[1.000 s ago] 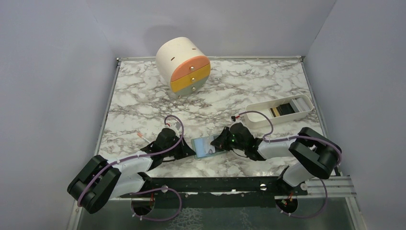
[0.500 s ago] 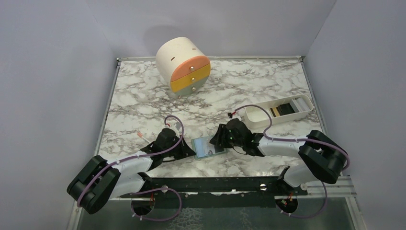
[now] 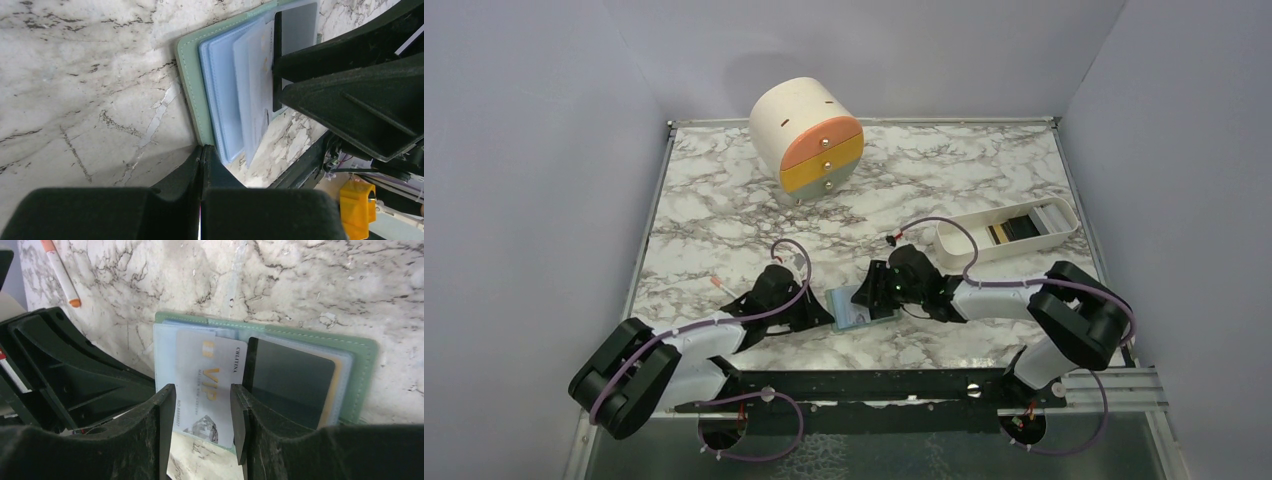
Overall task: Put the credit cards into the card holder
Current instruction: Insert the credit card into the card holder.
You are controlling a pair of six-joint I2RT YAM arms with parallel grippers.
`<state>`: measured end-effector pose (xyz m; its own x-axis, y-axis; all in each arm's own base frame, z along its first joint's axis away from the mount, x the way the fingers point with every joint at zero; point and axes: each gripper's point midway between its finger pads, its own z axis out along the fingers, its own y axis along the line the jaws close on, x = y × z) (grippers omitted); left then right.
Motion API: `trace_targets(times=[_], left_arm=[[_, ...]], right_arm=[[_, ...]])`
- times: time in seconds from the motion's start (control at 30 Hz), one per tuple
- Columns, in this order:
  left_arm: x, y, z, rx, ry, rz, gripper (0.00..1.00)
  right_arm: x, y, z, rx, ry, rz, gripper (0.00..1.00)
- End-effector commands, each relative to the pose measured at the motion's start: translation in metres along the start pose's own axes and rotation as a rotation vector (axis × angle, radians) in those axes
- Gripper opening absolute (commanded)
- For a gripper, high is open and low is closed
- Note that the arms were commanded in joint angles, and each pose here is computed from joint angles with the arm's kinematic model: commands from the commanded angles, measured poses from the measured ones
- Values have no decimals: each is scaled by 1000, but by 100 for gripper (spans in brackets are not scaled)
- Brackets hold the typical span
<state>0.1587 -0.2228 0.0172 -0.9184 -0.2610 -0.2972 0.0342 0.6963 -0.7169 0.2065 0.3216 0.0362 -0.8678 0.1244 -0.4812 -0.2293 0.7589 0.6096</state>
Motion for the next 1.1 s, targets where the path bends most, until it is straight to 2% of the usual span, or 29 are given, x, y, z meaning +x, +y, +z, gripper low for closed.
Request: trace_targets(times=[0.0, 0.27, 0.47, 0.53, 0.7, 0.8, 1.07], left_arm=[[4, 2, 3, -12, 34, 24, 0], [-3, 2, 6, -45, 38, 49, 0], [-12, 0, 0, -76, 3, 50, 0], [-17, -3, -2, -80, -14, 47, 5], [-22, -9, -4, -69, -34, 36, 25], [-21, -8, -2, -66, -28, 32, 32], [-13, -6, 7, -32, 5, 29, 31]], right_arm=[[19, 12, 2, -99, 57, 27, 45], [12, 31, 0, -191, 39, -4, 45], [-2, 20, -13, -84, -13, -14, 44], [-6, 12, -15, -23, -22, -17, 44], [-7, 3, -15, 38, -16, -18, 46], [-4, -2, -11, 52, -11, -10, 47], [7, 0, 2, 21, 28, -3, 49]])
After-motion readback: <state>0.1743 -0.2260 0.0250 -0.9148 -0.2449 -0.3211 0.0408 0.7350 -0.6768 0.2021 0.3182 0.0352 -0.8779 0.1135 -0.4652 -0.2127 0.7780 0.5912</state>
